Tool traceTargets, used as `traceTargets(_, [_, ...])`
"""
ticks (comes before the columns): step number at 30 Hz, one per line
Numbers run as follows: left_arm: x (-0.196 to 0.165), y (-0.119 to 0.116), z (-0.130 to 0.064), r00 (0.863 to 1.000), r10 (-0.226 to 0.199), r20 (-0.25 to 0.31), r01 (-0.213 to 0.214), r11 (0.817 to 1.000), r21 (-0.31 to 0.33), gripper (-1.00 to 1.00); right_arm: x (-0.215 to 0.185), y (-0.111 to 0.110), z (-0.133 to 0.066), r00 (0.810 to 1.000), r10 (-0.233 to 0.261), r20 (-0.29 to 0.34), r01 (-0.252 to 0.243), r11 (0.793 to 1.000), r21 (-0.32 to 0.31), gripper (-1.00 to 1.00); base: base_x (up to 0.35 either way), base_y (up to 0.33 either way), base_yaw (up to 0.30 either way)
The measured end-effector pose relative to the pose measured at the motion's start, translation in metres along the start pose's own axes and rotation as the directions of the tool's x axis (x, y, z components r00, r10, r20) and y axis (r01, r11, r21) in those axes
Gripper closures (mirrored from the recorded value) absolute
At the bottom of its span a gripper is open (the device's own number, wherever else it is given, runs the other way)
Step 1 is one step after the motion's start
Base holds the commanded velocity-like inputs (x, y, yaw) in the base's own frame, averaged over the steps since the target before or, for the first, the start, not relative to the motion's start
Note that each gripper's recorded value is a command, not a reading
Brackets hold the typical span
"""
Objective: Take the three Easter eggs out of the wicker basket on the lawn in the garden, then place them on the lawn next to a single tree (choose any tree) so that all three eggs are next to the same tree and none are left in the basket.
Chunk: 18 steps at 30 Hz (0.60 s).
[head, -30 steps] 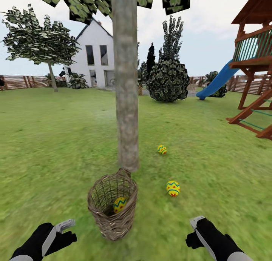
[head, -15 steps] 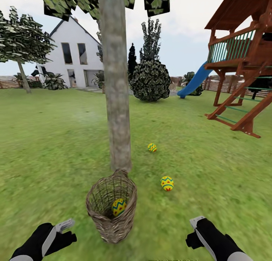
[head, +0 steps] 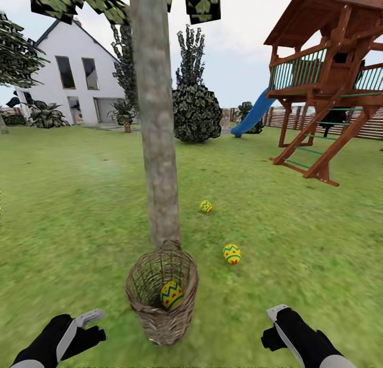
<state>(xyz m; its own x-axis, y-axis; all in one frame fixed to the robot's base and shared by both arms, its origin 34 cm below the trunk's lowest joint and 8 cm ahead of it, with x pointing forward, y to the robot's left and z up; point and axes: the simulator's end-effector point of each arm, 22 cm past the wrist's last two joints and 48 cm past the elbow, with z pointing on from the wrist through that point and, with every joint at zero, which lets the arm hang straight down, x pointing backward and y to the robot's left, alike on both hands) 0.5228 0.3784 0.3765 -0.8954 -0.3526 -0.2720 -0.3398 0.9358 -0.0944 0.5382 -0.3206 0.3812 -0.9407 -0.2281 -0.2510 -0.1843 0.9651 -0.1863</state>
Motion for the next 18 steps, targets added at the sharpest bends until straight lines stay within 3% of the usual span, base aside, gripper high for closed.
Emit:
traceTargets(8, [-0.001, 0.003, -0.001, 1.000, -0.002, 0.002, 0.002, 1.000, -0.004, -1.00, 0.000, -0.002, 0.000, 1.000, 0.002, -0.001, -0.002, 1.000, 0.002, -1.00, -0.099, 0.328, -0.002])
traceTargets(9, [-0.011, 0.031, -0.006, 1.000, -0.009, 0.016, 0.010, 0.999, -0.035, -1.00, 0.007, -0.025, 0.000, 1.000, 0.017, -0.012, -0.016, 0.999, 0.030, -1.00, -0.109, 0.328, 0.000])
traceTargets(13, [-0.024, 0.070, -0.016, 0.999, -0.027, 0.035, 0.029, 0.996, -0.079, -1.00, 0.017, -0.076, -0.003, 0.996, 0.086, -0.017, -0.085, 0.994, 0.073, -1.00, -0.109, 0.328, 0.000])
traceTargets(18, [-0.025, 0.071, -0.017, 0.999, -0.027, 0.038, 0.030, 0.996, -0.082, -1.00, 0.017, -0.087, -0.005, 0.991, 0.135, -0.007, -0.134, 0.988, 0.071, -1.00, -0.108, 0.328, 0.000])
